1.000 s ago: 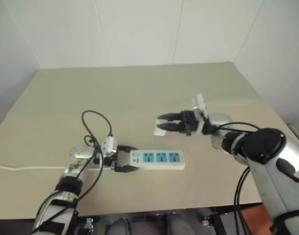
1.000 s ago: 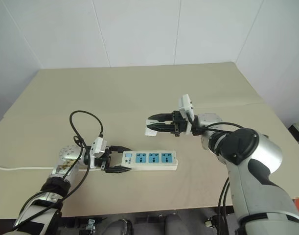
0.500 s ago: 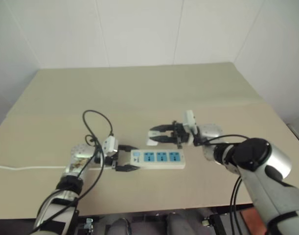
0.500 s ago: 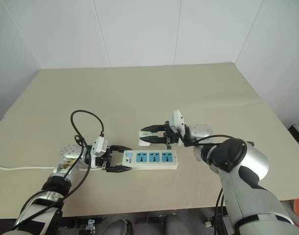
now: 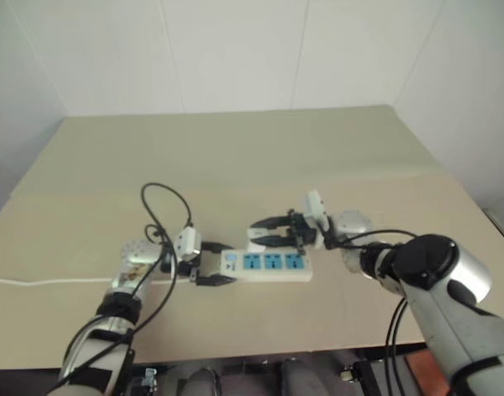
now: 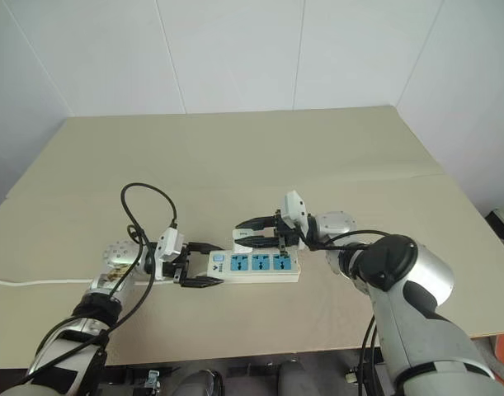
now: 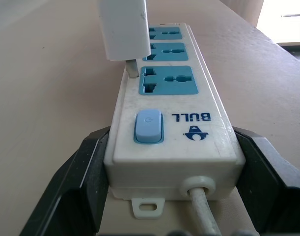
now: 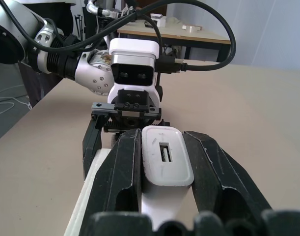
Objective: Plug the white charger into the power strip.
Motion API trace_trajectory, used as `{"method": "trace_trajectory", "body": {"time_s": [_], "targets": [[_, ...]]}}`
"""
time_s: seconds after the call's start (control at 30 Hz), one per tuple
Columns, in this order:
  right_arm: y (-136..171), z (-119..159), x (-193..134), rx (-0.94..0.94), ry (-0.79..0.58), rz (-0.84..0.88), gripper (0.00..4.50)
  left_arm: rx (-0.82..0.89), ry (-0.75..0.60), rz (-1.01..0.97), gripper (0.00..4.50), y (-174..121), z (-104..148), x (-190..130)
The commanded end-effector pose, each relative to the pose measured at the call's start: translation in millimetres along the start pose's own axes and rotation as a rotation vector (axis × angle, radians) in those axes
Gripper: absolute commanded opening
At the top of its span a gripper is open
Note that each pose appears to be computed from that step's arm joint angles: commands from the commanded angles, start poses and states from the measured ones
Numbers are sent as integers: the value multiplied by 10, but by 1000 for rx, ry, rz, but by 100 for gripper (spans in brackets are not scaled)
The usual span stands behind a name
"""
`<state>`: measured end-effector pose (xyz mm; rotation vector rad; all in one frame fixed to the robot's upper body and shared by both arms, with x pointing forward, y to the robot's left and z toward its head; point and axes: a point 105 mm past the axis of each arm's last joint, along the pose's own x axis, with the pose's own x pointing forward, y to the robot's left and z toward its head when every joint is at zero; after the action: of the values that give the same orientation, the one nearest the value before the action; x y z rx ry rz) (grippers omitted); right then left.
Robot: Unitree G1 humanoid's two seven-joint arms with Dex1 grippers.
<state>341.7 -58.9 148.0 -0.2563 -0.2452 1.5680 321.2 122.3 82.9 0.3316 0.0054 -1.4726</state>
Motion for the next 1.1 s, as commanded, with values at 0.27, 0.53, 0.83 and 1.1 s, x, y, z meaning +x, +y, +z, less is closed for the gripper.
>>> {"method": "trace_trajectory", "body": {"time_s": [0.27,0.53,0.83,1.1], "targets": [[-43,70,40,3,-14,-9,117,2,35,12,326,43,-52,36],[-27,55,67,-3,-12,-6,117,0,35,10,326,42,-59,43],[-13,70,101,-6,-17,16,117,-4,46,10,326,51,-77,53],[1,51,87,-10,-1,23,117,-2,44,12,326,73,-69,66]]}}
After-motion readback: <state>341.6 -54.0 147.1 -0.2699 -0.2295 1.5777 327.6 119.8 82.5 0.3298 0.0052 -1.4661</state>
